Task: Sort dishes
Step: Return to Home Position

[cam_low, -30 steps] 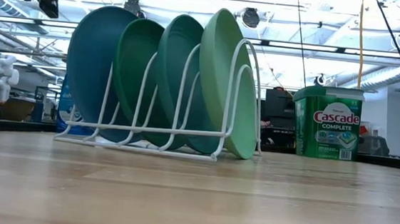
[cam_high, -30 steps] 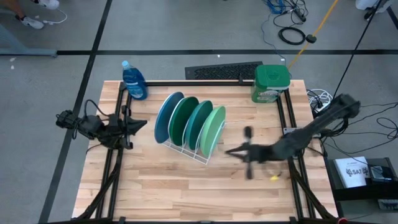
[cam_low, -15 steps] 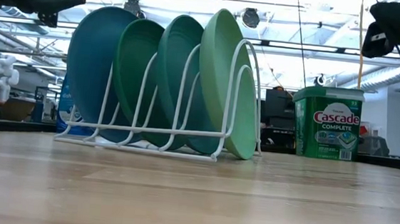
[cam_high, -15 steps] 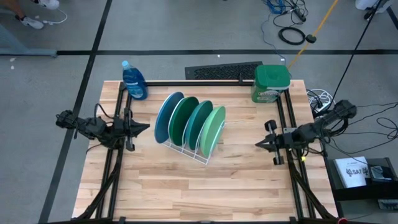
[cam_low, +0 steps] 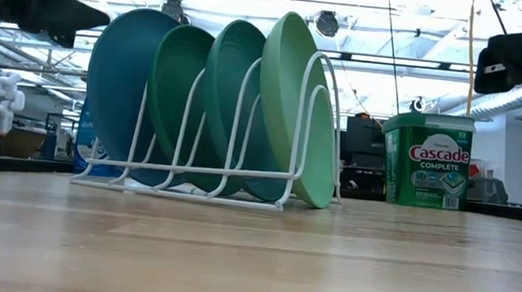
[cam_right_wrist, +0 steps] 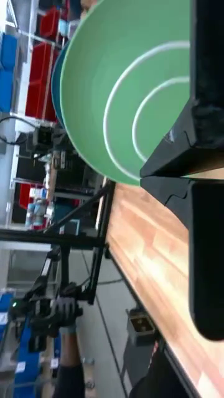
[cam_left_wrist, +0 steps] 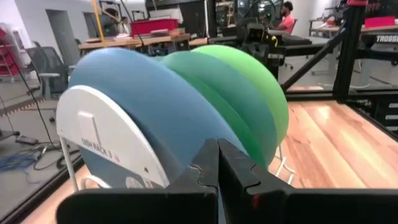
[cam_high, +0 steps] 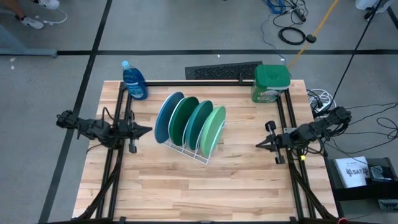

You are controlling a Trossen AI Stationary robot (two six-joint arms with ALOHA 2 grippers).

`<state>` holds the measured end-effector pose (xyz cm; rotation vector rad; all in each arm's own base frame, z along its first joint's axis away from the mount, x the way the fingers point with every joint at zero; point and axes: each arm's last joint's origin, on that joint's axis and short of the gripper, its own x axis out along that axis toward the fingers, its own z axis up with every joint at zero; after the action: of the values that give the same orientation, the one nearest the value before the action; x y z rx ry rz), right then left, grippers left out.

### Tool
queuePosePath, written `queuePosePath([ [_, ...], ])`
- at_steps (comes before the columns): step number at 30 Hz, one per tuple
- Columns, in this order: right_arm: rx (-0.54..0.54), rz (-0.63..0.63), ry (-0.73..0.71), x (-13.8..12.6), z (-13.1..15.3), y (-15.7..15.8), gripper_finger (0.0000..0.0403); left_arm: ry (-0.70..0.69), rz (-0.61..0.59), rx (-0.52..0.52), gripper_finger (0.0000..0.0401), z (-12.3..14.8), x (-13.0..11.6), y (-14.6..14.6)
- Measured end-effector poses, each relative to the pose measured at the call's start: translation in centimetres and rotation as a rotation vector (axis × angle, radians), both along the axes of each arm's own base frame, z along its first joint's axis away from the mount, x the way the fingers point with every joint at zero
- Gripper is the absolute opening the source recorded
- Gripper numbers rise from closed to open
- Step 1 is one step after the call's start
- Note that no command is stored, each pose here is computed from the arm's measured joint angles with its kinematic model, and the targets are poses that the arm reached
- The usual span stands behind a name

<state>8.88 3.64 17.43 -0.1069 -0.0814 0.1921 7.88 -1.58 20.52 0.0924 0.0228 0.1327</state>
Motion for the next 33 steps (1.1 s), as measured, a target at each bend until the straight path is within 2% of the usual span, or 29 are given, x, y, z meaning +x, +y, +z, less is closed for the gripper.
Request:
queuePosePath([
  [7,0.063,0.050,0.025,0.0,-0.1,0.1,0.0000,0.016,0.001,0.005,0.0000,-0.7,0.2,-0.1],
  [15,0.074,0.047,0.031,0.0,-0.1,0.1,0.0005,0.030,0.030,-0.072,0.0000,-1.0,0.3,0.0],
  [19,0.074,0.047,0.031,0.0,-0.1,0.1,0.0005,0.056,0.064,-0.178,0.0000,-1.5,0.2,0.1],
  [26,0.074,0.047,0.032,0.0,-0.1,0.1,0.0006,0.182,0.178,-0.520,0.0000,-3.6,-0.3,0.3],
  [29,0.074,0.045,0.032,0.0,-0.1,0.1,0.0006,0.176,0.228,-0.556,0.0000,-3.7,-0.2,0.4],
  [33,0.074,0.046,0.031,0.0,-0.1,0.1,0.0006,0.136,0.224,-0.520,0.0000,-3.6,0.1,0.3],
])
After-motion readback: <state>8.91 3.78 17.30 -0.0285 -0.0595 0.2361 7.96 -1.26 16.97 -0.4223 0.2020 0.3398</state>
